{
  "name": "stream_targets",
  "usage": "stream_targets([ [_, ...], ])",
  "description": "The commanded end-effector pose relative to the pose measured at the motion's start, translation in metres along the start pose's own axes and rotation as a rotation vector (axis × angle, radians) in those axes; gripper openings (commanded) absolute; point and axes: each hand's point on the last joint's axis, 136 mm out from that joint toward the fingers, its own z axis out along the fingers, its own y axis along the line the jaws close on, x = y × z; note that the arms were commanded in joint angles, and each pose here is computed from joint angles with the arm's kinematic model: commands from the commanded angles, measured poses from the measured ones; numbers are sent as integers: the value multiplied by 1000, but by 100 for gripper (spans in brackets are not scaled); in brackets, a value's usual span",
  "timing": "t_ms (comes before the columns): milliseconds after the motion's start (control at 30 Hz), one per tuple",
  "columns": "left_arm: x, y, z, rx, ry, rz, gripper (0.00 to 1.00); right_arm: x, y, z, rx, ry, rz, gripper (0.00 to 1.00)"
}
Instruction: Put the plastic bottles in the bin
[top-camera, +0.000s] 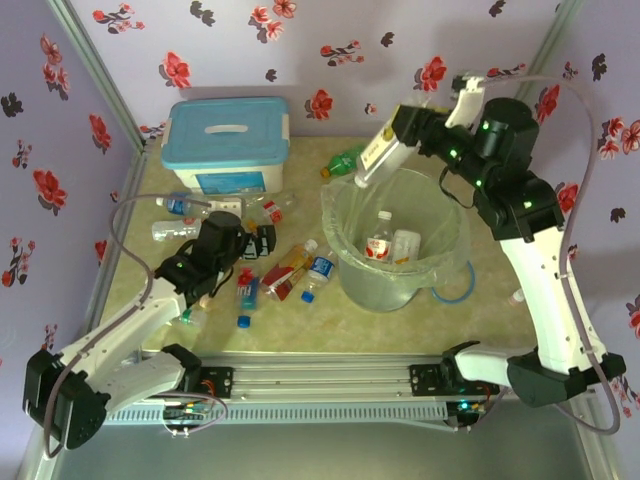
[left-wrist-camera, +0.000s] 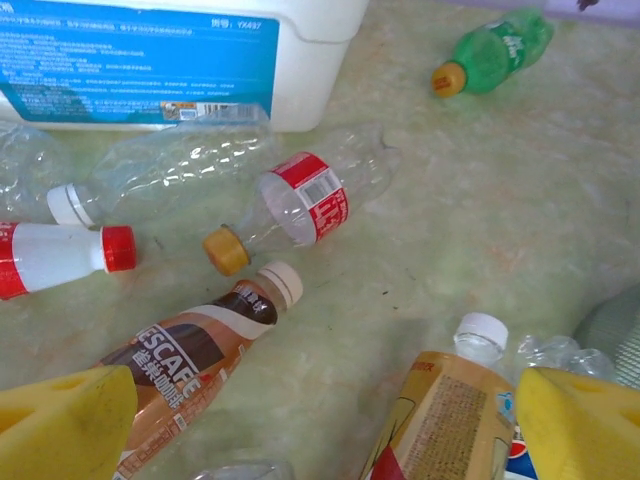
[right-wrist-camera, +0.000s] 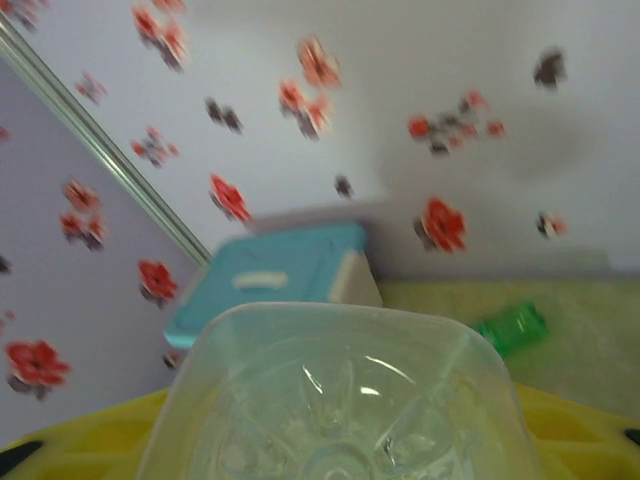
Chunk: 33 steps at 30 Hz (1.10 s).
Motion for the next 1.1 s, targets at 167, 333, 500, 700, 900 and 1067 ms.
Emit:
stream_targets([
  [167,-6,5,17,-48,-29,-42,97,57,-44,-14,177,150,-44,56],
  [333,-5,5,22,-52,-25,-46,97,104,-66,-10,229,252,8,56],
  [500,-5,6,22,-57,-22,-44,97,143,-81,-5,255,337,61,55],
  [700,-4,7,26,-65,-12,-37,97,181,-92,4,262,407,159,56],
  [900,-1,8,29,-68,-7,-38,97,215,-105,9,300,497,212,58],
  [1067,-1,11,29,-75,-6,-35,97,229,-110,8,307,505,235,66],
])
